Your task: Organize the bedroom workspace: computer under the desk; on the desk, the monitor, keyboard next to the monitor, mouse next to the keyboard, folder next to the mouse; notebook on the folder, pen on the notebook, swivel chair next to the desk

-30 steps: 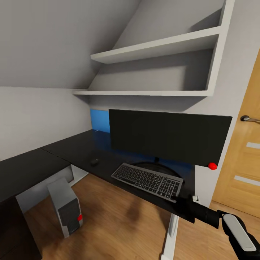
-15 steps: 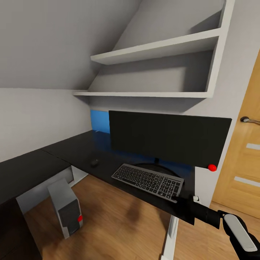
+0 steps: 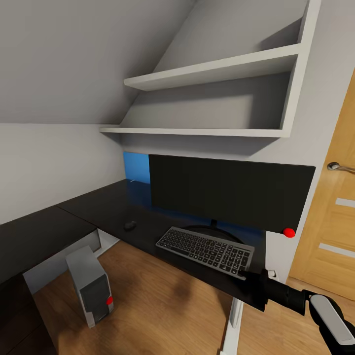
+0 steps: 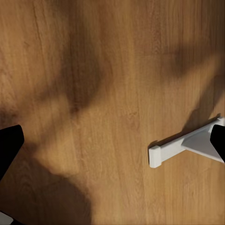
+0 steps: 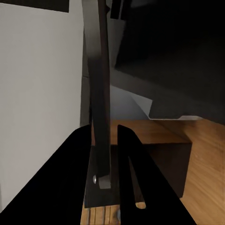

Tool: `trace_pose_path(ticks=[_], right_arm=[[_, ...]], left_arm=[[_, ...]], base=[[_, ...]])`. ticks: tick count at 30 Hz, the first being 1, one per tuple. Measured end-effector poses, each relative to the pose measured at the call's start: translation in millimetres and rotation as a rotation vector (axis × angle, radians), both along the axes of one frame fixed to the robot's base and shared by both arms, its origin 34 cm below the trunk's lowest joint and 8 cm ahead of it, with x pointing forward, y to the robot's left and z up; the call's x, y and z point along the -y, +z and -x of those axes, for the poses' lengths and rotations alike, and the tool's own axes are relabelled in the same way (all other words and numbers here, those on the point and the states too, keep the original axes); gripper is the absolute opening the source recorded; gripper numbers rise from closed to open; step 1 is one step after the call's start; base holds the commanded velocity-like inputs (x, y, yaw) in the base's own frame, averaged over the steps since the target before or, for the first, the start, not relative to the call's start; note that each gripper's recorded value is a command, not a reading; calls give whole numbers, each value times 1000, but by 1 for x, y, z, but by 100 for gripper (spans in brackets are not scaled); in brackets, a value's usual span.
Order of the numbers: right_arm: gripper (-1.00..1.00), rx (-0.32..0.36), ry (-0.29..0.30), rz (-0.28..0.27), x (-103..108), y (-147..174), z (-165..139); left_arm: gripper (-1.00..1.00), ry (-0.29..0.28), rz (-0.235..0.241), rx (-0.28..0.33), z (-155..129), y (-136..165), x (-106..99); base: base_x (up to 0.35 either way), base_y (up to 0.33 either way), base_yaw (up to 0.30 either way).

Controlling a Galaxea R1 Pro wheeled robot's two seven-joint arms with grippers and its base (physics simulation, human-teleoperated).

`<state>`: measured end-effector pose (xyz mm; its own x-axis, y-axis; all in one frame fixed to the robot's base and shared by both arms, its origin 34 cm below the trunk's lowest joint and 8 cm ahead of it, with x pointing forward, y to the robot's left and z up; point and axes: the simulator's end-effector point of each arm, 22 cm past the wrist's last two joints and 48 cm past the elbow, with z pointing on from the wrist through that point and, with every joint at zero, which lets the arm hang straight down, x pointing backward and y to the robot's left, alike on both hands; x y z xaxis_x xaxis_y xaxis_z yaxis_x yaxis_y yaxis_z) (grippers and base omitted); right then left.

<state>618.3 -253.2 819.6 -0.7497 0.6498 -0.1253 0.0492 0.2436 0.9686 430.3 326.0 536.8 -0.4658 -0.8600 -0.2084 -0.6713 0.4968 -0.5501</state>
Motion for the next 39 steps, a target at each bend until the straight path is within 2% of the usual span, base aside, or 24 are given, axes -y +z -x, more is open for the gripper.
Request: trace_pose_path(ticks=[10,20,39], right_arm=[[-100,8,5,24,6,2,1],[-100,-5,78,8,-23,-2,9],[-100,-18,99,-8,-36,-6,13]], left_arm=[[100,-1,2,4,-1,0,0],[100,-1,2,2,0,0,1],[100,-1,3,2,0,0,1]], base=[[0,0,0],[0,0,0],[0,0,0]])
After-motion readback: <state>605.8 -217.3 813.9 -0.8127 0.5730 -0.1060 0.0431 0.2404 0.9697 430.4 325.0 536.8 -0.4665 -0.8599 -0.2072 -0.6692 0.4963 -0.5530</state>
